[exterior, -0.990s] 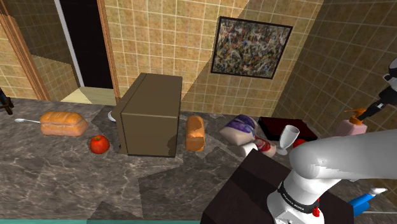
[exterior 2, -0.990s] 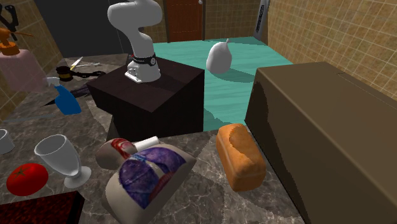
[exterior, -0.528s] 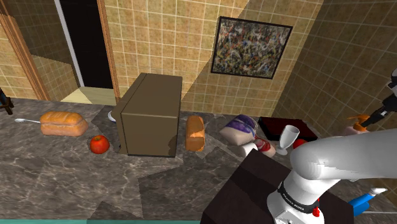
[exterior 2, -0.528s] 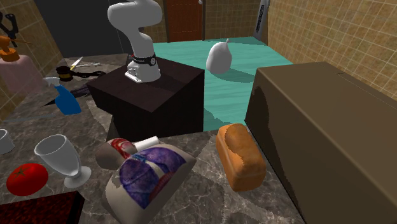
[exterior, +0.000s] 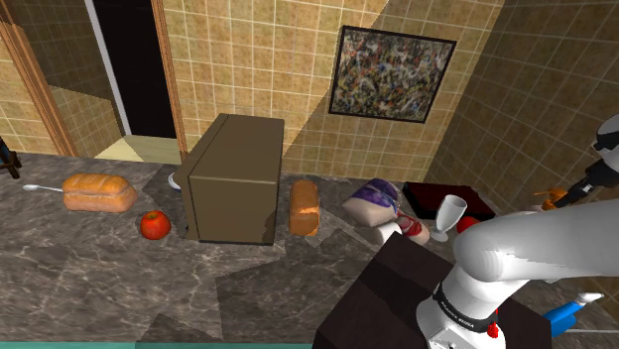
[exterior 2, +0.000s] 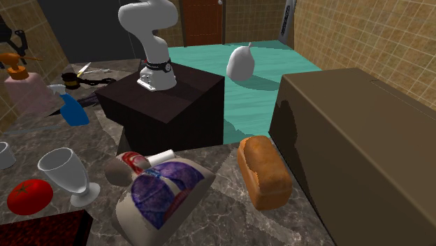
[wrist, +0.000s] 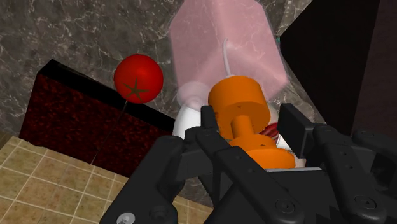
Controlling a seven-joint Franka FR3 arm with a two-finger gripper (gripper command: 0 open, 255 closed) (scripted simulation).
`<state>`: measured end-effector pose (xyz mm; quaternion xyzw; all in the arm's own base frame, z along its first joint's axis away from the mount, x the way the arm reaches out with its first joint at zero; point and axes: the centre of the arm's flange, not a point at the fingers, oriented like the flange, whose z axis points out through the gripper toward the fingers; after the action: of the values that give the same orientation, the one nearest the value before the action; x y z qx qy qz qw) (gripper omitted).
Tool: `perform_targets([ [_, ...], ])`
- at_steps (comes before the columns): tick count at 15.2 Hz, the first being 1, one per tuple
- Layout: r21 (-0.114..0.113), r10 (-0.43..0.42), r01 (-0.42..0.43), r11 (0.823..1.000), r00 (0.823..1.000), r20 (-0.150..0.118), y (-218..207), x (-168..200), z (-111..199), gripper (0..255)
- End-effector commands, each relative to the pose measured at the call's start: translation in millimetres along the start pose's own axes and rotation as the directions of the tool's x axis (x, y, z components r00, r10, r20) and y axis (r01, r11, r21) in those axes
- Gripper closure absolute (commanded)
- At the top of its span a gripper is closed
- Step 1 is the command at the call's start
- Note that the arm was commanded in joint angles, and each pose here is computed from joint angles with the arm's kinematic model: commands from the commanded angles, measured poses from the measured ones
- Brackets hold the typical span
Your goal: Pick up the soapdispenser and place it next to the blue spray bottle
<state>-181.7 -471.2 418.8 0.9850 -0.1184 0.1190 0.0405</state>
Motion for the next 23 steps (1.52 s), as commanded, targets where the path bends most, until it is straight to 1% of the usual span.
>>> perform_targets([
  [1,-0.001,0.0,0.0,1.0,1.0,0.0,-2,-3,10,255],
  [23,-0.001,0.0,0.0,1.0,1.0,0.0,-8,-32,123,255],
])
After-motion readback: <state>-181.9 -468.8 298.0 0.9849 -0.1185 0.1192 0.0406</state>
